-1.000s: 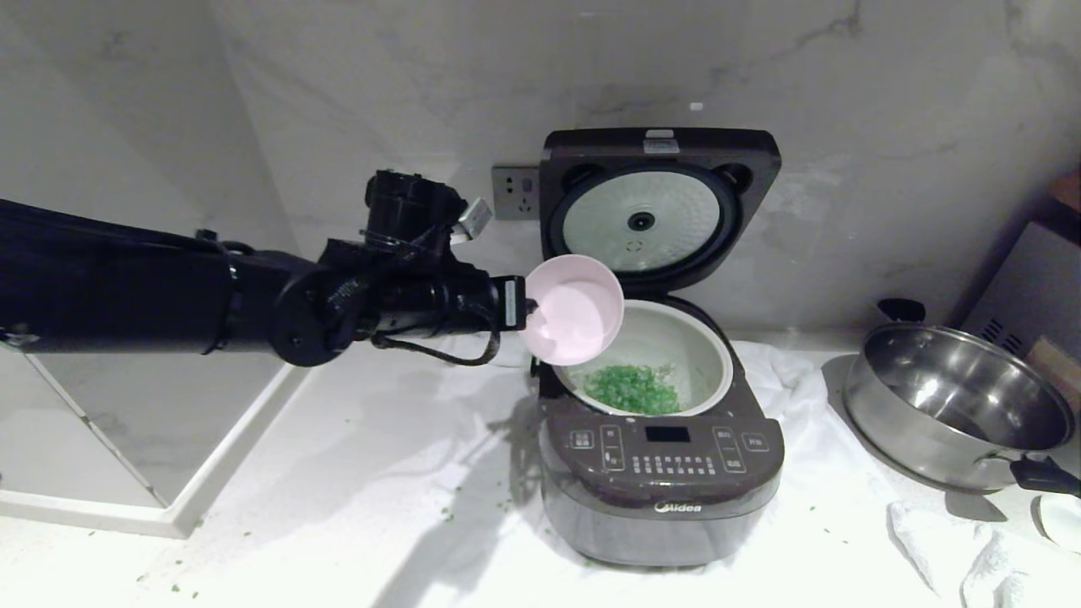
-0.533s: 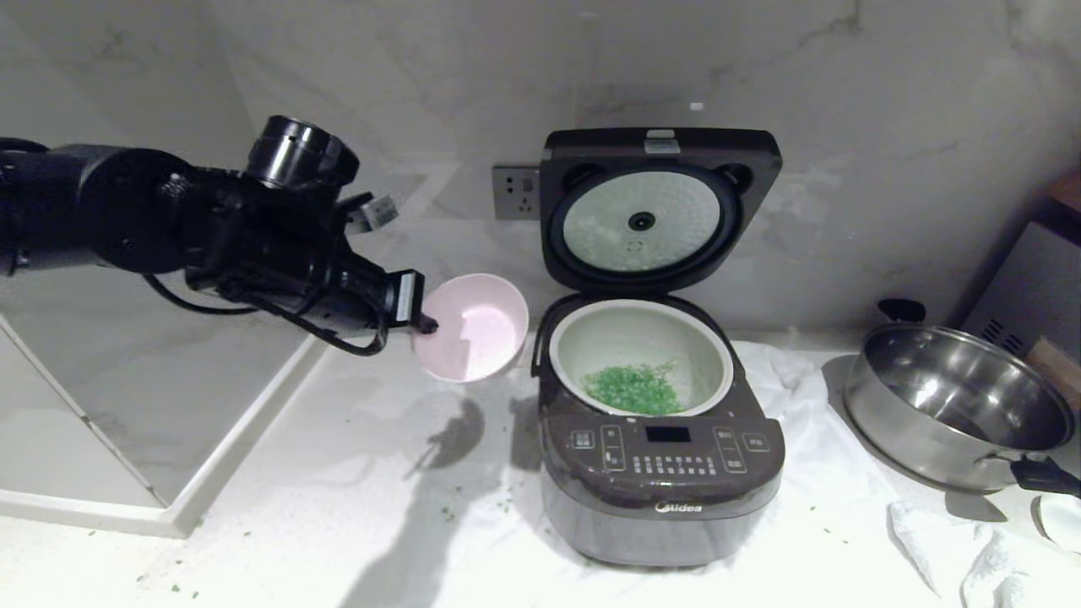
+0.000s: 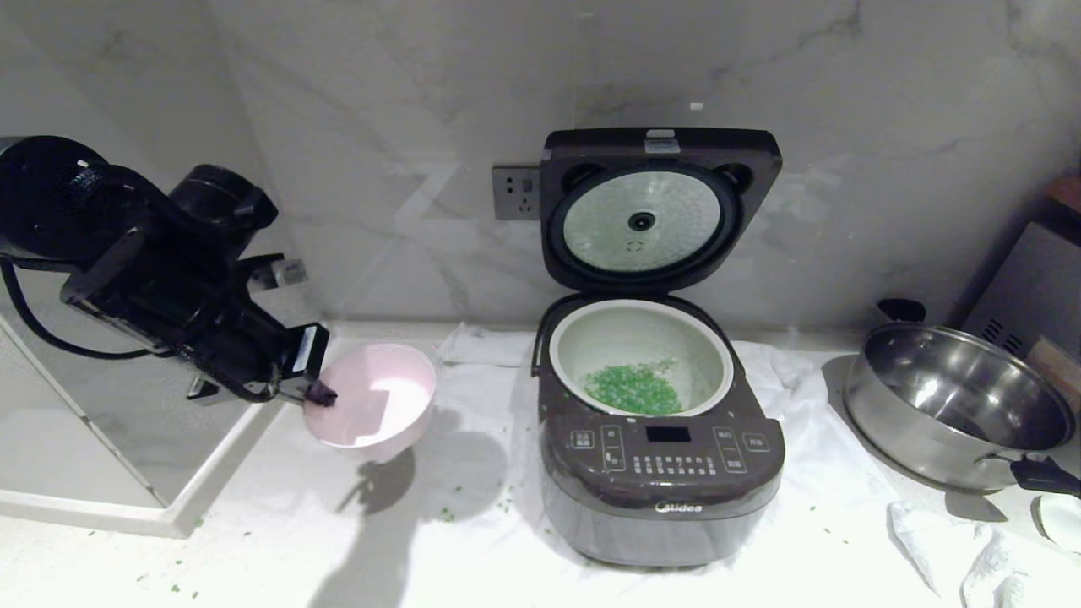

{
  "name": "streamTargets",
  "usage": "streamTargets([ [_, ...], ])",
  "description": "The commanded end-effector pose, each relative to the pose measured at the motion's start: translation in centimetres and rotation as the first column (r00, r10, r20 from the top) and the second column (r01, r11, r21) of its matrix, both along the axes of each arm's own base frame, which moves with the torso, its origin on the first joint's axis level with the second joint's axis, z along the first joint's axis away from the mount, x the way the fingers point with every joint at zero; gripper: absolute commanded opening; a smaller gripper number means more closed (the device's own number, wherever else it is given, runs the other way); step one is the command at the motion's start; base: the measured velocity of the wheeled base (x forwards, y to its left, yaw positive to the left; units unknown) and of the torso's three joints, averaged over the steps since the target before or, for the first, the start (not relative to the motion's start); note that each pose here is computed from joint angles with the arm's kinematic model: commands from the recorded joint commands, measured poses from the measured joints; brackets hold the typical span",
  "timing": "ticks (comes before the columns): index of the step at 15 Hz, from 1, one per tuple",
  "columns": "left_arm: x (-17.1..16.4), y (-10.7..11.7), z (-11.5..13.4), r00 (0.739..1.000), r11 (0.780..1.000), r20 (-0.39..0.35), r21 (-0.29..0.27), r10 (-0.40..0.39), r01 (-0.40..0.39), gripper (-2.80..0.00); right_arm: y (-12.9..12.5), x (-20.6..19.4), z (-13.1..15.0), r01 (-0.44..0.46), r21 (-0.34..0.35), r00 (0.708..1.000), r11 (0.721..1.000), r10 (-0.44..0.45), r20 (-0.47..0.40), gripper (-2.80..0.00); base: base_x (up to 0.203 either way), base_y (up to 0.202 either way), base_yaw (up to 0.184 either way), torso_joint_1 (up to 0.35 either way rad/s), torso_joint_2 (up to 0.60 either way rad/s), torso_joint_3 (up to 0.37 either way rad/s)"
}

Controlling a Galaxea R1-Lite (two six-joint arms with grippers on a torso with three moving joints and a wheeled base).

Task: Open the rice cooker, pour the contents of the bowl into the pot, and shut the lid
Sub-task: Place the bowl on the table

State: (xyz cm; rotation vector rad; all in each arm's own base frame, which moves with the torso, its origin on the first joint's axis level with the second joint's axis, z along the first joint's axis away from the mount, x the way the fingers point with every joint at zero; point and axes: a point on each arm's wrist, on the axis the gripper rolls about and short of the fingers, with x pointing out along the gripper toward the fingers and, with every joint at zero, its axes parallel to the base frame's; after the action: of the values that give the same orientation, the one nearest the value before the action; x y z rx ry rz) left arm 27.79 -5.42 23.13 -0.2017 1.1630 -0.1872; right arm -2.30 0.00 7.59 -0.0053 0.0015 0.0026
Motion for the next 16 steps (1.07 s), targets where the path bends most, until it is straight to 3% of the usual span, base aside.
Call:
streamTargets([
  [1, -1.0, 1.5, -1.2, 0.999, 1.000, -0.034, 0.007, 0.011, -0.011, -2.80, 0.0, 0.0, 0.0, -0.001, -0.001, 1.000, 1.000, 0.001, 0.000, -2.80, 0.000, 0.000, 0.000, 0.000, 0.00, 0.000],
  [5, -2.3, 4.3, -4.5, 1.000, 1.000, -0.001, 0.017, 0.026, -0.026, -2.80, 0.0, 0.0, 0.0, -0.001, -0.001, 1.000, 1.000, 0.001, 0.000, -2.80, 0.000, 0.000, 0.000, 0.000, 0.00, 0.000],
  [8, -2.4, 7.0, -6.5, 0.996, 0.995, -0.002, 0.030, 0.092, -0.091, -2.80, 0.0, 0.0, 0.0, -0.001, -0.001, 1.000, 1.000, 0.001, 0.000, -2.80, 0.000, 0.000, 0.000, 0.000, 0.00, 0.000],
  [12, -3.6, 8.3, -9.1, 0.985, 0.989, -0.087, 0.040, 0.149, -0.146, -2.80, 0.0, 0.0, 0.0, -0.001, -0.001, 1.000, 1.000, 0.001, 0.000, -2.80, 0.000, 0.000, 0.000, 0.000, 0.00, 0.000],
  [16, -5.2, 9.9, -12.7, 0.951, 0.969, -0.189, 0.073, 0.247, -0.237, -2.80, 0.0, 0.0, 0.0, -0.001, 0.000, 1.000, 1.000, 0.001, 0.000, -2.80, 0.000, 0.000, 0.000, 0.000, 0.00, 0.000],
])
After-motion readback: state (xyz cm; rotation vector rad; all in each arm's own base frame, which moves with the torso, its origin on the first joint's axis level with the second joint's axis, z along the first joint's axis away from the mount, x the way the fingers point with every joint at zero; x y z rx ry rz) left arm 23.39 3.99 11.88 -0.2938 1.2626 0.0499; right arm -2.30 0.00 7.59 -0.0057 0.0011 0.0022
